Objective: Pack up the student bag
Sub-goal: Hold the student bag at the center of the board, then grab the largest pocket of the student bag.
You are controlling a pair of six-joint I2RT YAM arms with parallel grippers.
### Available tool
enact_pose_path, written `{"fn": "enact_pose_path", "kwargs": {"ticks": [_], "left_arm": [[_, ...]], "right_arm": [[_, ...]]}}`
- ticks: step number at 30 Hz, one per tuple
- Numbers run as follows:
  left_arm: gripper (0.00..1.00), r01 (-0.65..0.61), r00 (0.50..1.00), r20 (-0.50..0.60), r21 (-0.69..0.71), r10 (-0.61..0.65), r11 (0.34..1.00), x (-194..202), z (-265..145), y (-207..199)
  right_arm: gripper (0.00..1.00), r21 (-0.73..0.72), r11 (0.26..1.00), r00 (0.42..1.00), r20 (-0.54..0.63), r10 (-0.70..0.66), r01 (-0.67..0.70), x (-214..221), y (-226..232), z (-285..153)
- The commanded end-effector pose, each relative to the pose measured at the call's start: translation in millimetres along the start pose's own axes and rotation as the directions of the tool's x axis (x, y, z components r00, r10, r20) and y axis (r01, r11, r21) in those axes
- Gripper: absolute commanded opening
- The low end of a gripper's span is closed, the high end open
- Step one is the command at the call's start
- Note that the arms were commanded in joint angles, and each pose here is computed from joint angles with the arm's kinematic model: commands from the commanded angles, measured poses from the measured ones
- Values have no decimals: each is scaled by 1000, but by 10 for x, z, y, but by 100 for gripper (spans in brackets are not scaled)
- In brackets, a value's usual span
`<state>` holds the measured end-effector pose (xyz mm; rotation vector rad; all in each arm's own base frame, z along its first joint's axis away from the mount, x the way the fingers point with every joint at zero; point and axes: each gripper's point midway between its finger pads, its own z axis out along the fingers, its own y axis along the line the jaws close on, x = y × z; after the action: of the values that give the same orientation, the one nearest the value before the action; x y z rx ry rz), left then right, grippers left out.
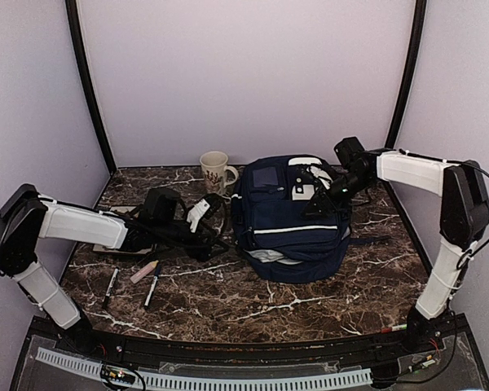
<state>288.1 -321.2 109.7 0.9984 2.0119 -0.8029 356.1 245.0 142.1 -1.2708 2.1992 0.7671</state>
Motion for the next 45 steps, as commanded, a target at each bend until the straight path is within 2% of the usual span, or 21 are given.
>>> {"fn": "enact_pose_path", "kwargs": {"ticks": [1,7,18,20,24,28,30,33,38,45], "left_arm": [[73,-98,994,56,94,93,991,7,212,-83],[64,-128,990,85,170,115,977,92,476,-93],[52,-121,991,68,164,111,979,256,831,179],[46,-123,991,71,170,112,978,252,866,211],[27,-136,990,65,168,127,976,246,914,253],[16,-147,989,47,132,142,980,278,903,307],[16,-150,988,36,107,147,983,310,899,347],[4,-155,988,25,74,154,985,344,907,404],[0,-156,988,0,56,156,986,350,816,401],[0,-129,991,-14,33,130,991,461,386,215]], "right_arm": [[59,-13,997,997,19,76,-76,-56,-82,168],[57,-40,996,996,-45,74,-76,186,-99,346],[55,-87,990,990,-95,104,-113,372,-65,481],[55,-95,988,989,-99,109,-118,384,-61,503],[54,-108,986,987,-111,116,-128,410,-57,537],[54,-118,984,986,-112,120,-133,403,-49,546],[54,-124,983,987,-110,120,-133,394,-34,546],[54,-128,983,986,-113,121,-135,401,-27,556],[53,-124,983,986,-120,117,-132,403,-20,557],[53,-79,987,984,-122,130,-140,375,-110,561]]}}
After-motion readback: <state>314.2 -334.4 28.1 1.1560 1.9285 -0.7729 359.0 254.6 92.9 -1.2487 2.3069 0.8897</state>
